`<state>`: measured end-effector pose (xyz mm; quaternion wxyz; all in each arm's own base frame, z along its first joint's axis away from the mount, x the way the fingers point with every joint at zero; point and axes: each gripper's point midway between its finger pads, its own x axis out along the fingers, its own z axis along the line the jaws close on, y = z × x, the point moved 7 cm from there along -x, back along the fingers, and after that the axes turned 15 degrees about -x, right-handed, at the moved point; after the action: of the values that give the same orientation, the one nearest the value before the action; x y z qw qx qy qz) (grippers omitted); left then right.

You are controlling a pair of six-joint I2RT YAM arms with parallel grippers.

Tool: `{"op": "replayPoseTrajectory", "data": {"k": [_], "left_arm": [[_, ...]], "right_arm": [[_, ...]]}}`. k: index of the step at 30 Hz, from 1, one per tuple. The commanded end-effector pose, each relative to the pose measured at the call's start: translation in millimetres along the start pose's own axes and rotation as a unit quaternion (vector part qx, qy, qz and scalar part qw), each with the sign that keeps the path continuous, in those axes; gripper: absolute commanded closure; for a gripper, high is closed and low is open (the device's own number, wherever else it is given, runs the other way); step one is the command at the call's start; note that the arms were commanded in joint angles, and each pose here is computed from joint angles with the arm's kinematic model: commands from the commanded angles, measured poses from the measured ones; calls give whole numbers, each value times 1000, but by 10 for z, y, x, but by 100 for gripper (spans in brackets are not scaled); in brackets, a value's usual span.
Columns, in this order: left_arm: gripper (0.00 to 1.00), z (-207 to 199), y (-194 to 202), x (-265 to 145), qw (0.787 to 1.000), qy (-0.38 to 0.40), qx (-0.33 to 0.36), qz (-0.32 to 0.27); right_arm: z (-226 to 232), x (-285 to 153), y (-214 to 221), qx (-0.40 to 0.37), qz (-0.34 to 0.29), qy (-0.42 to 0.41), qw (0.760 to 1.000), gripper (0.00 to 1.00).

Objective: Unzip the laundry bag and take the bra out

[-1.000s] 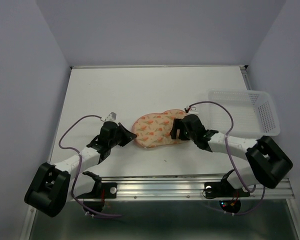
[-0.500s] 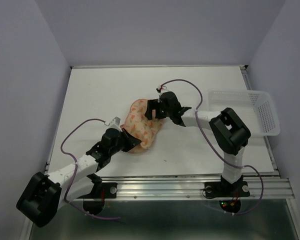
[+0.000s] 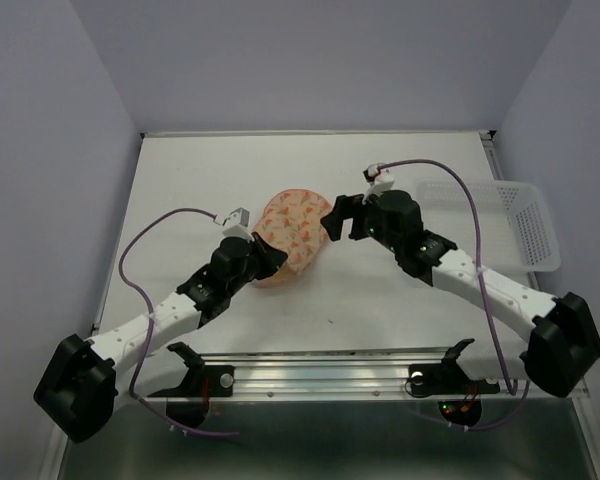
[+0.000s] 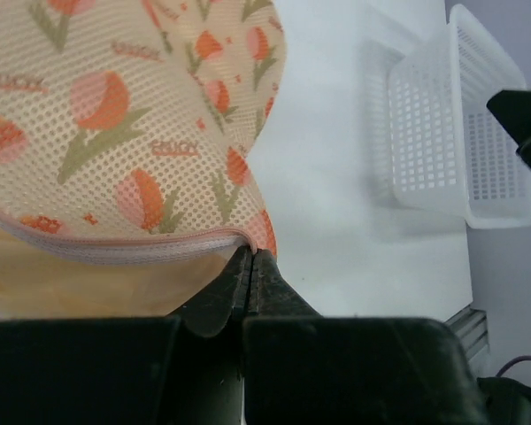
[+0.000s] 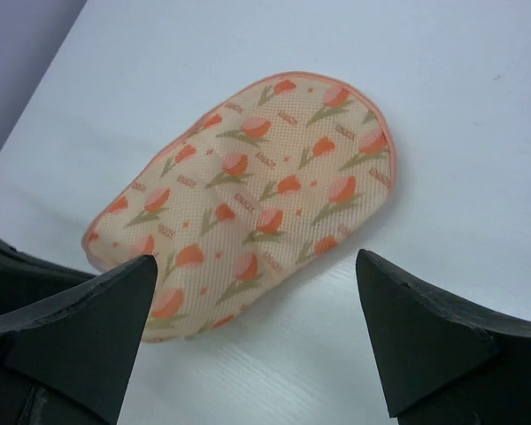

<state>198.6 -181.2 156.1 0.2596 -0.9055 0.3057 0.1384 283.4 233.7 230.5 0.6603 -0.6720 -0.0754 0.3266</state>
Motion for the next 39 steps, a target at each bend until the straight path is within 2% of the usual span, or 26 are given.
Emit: {"op": "replayPoseTrajectory", "data": {"k": [1,3,8,13,14,17,18,19,20,22,23,26,29,31,32,34,36,37,39], "left_arm": [[97,-465,-81,100,994,36,98,-27],[97,-661,70,163,990,42,132,-18],[97,-938,505,300,972,21,235,0],[97,-1146,1013,582,936,-31,352,7],[96,-1036,1094,689,924,-65,376,8],[87,-1143,1159,764,917,-76,391,10],[82,-1178,1167,785,919,-73,388,10],[50,-1203,1166,780,923,-71,379,8],[32,-1258,1139,750,927,-65,369,5],[4,-1313,1080,696,937,-60,345,2],[1,-1371,1005,633,946,-52,321,6],[1,-1412,913,516,957,-33,286,22],[1,-1520,788,309,974,14,217,62],[1,-1399,654,295,979,16,188,73],[1,-1404,627,206,979,46,172,99],[1,-1440,464,185,980,80,148,109],[1,-1532,410,54,972,130,138,140],[1,-1558,351,21,972,135,134,135],[1,-1568,155,-60,978,126,130,105]], "right_arm": [[-173,-362,236,37,-7,70,997,0],[-247,-600,180,55,-42,100,993,0],[-404,-992,369,111,-66,164,978,0],[-504,-1204,713,175,-71,205,960,0],[-515,-1275,700,183,-89,204,958,0],[-563,-1373,793,194,-94,221,951,0],[-567,-1391,796,191,-97,220,952,0],[-574,-1408,808,185,-93,222,953,0],[-573,-1420,792,182,-95,221,953,0],[-554,-1422,749,170,-92,212,958,0],[-534,-1416,733,167,-89,203,961,0],[-498,-1349,704,144,-70,189,969,0],[-387,-1251,549,108,-57,141,982,0],[-349,-1188,474,86,-49,124,987,0],[-312,-1108,488,76,-33,109,991,0],[-268,-1045,344,58,-40,90,993,0],[-185,-934,298,33,-28,51,998,0],[-155,-917,148,21,-38,40,998,0],[-71,-792,114,-8,-18,-1,1000,2]]}}
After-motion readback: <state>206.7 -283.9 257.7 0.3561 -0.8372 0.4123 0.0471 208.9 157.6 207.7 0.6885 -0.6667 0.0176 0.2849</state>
